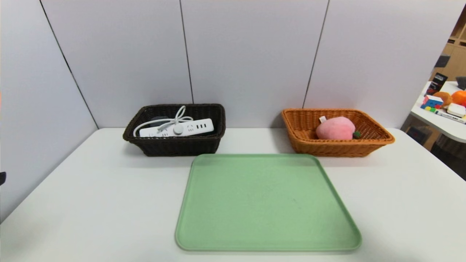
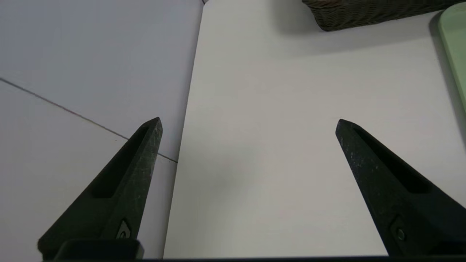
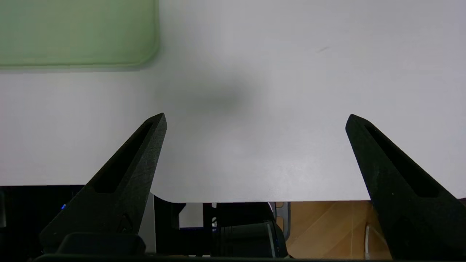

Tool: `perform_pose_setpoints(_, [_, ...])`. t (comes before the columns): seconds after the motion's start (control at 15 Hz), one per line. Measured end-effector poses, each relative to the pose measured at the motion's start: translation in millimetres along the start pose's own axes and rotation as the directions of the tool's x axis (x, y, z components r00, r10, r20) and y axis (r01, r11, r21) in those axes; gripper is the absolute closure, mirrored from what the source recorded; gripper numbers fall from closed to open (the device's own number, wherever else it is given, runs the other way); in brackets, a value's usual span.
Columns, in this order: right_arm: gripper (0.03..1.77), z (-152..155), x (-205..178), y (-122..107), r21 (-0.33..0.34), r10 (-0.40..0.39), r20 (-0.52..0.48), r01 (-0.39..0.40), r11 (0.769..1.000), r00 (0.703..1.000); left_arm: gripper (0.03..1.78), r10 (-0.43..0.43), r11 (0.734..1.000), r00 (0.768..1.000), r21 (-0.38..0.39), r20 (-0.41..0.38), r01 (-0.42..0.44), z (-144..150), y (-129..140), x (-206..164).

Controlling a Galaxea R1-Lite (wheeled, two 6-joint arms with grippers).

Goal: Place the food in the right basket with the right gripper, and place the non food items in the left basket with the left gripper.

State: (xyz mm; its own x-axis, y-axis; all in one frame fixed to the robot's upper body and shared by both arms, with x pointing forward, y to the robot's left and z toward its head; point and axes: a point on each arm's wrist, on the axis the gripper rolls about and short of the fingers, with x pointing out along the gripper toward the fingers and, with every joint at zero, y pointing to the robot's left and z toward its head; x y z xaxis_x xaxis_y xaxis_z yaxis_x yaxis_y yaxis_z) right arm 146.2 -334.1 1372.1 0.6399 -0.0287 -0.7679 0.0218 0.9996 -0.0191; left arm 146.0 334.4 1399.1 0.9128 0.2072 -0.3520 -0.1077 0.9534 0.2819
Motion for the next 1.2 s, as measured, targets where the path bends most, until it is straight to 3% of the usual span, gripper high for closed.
perform_pose_setpoints(0.47, [0.10,-36,-18,-4,0.054,-0.032,0.157,0.024,0.998,0.987,0.12,0.044,0.999,0.998,-0.022,0.045,-0.043,-57,-2,-26])
perform_pose_setpoints(0.73, [0.10,-80,-21,-6,0.057,-0.031,0.254,0.017,0.998,0.967,0.12,0.047,0.999,0.996,-0.022,0.078,-0.045,-99,-7,-38])
perform_pose_setpoints(1.0, [0.10,-116,-22,-7,0.057,-0.026,0.347,0.006,0.998,0.937,0.12,0.043,0.999,0.995,-0.025,0.089,-0.041,-133,-13,-41])
perform_pose_setpoints(1.2, [0.10,-127,-16,-7,0.061,-0.029,0.441,0.002,0.998,0.897,0.12,0.062,0.997,0.994,-0.039,0.092,-0.059,-147,-16,-41])
